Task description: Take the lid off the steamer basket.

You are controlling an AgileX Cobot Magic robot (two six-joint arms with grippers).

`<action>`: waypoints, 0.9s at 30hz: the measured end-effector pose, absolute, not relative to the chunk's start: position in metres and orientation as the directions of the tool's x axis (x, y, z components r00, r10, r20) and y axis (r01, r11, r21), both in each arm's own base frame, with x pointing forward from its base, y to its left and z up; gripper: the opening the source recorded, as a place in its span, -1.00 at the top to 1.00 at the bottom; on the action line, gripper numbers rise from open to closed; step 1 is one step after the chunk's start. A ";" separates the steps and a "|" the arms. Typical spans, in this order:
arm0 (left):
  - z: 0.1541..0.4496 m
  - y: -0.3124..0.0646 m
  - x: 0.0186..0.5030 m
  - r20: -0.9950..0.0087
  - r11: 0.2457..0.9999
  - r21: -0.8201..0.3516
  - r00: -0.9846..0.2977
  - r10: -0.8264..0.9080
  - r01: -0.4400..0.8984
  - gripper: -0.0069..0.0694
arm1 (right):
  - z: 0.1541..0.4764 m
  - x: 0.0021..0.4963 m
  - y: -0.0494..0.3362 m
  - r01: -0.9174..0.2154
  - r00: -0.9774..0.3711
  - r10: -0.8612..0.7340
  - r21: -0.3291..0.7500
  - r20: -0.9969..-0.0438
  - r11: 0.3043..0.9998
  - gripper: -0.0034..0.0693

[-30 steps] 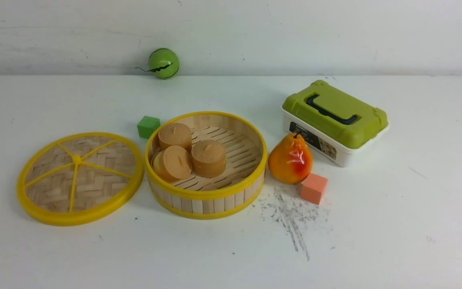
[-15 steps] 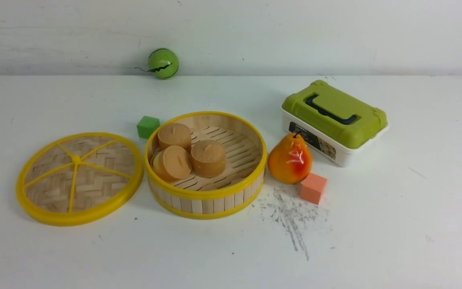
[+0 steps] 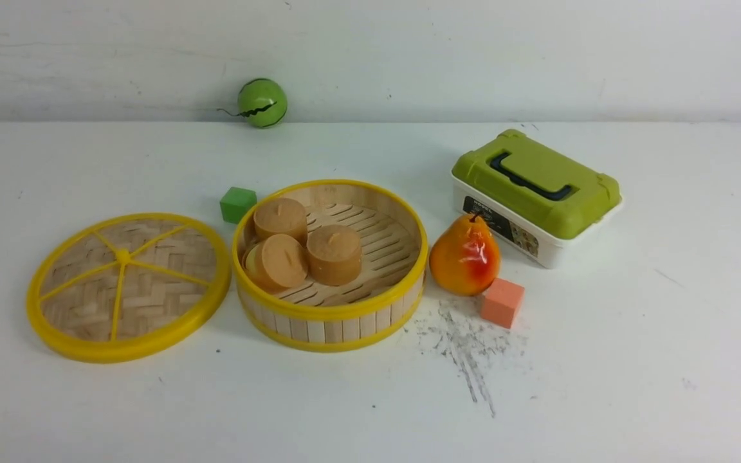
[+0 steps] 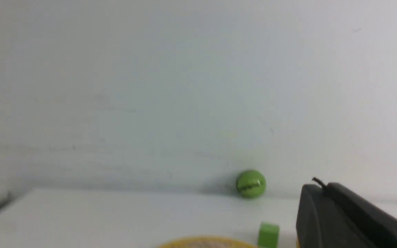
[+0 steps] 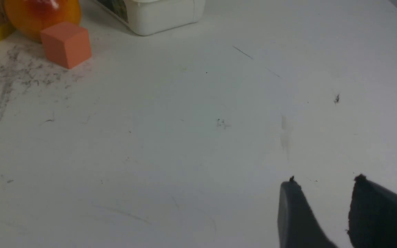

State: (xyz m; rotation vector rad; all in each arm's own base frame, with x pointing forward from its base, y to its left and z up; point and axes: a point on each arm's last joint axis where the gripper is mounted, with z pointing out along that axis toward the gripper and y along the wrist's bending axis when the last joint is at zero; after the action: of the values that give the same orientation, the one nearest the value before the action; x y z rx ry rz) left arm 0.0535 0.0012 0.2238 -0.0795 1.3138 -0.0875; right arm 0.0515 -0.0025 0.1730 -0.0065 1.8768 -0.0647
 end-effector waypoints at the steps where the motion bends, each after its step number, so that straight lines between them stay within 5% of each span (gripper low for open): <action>1: 0.222 0.001 0.054 -0.964 0.994 -0.110 0.241 -0.112 0.019 0.85 | 0.173 0.052 -0.002 0.028 -0.302 -0.037 -0.048 -0.952 0.998 0.25; 10: 0.173 -0.005 0.053 -0.937 0.975 -0.224 -0.275 -0.217 -0.007 0.85 | 0.173 0.052 -0.003 0.030 -0.302 -0.037 -0.048 -0.952 0.998 0.25; 27: 0.170 -0.004 0.053 -0.937 0.983 -0.182 -0.304 -0.175 -0.007 0.85 | 0.173 0.052 -0.003 0.030 -0.302 -0.037 -0.048 -0.952 0.998 0.25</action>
State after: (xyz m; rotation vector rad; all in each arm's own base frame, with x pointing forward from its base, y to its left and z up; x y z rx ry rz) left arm 0.0526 -0.0039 0.1704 -0.1324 1.8740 -0.1666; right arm 0.0515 -0.0025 0.1730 -0.0053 1.8768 -0.0656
